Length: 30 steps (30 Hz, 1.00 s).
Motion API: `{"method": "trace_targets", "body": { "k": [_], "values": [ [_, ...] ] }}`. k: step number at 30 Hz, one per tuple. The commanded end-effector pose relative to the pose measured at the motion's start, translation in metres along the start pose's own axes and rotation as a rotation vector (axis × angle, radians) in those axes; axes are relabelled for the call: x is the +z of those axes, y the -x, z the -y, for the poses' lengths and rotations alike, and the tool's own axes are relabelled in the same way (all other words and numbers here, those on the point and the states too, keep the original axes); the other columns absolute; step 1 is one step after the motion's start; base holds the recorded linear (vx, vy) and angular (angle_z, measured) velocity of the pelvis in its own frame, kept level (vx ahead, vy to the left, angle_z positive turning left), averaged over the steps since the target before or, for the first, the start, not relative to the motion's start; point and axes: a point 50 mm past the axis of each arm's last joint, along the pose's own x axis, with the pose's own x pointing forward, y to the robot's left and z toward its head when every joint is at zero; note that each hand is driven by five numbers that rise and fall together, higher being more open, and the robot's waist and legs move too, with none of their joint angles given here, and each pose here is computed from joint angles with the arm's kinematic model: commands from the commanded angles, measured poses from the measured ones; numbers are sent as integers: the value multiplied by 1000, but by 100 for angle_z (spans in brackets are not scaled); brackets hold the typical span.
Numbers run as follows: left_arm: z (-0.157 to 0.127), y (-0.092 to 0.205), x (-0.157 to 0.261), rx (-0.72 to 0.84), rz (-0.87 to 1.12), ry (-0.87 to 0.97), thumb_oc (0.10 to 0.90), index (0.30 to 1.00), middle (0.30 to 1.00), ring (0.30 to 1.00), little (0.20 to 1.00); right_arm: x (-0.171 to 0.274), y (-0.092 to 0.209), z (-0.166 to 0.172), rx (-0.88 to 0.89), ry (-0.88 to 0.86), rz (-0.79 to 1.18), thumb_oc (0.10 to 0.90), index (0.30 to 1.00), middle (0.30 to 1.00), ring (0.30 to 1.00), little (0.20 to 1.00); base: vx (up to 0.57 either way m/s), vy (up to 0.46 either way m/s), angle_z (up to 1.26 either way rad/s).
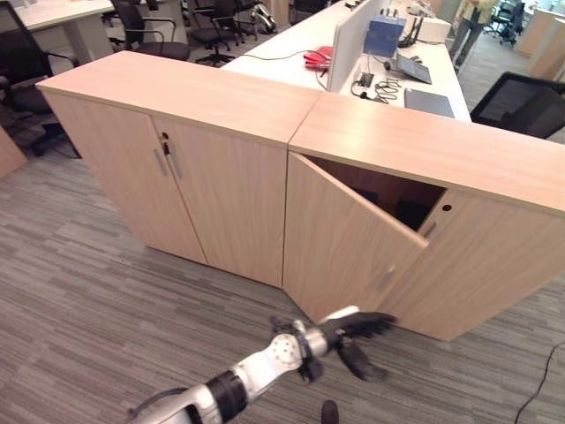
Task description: Put the empty folder in the office cabinet
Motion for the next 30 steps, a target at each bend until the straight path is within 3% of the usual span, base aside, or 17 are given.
{"method": "trace_targets", "body": {
  "k": [1,4,9,11,15,18,23,24,30],
  "values": [
    [-2,-16,70,-121,240,-48,800,900,900,900,900,40,0,-24,76,35,98,800,900,900,900,900,-1,-12,-10],
    [-2,-12,66,-179,230,102,800,900,900,900,900,32,0,-22,82,121,66,800,900,900,900,900,17,-15,-8],
    [-14,-5,52,-114,217,179,800,900,900,900,900,25,-1,-12,60,154,40,800,900,900,900,900,8,-20,-15],
    [-31,6,28,-5,182,298,800,900,900,900,900,18,-1,-10,57,150,21,800,900,900,900,900,0,0,0],
    [-50,27,14,103,187,325,800,900,900,900,900,12,-1,-10,57,150,7,800,900,900,900,900,3,-26,2],
    [-74,59,-10,306,185,365,800,900,900,900,900,3,-1,3,40,131,-20,800,900,900,900,900,7,-35,2],
    [-84,85,-36,504,134,364,800,900,900,900,900,7,-1,7,25,123,-9,800,900,900,900,900,22,-36,9],
    [-88,101,-49,609,95,323,800,900,900,900,900,9,-1,9,17,127,-2,800,900,900,900,900,24,-35,15],
    [-78,138,-132,705,-349,271,800,900,900,900,900,8,0,29,-24,252,-21,800,900,900,900,900,16,-23,11]
  ]
}}
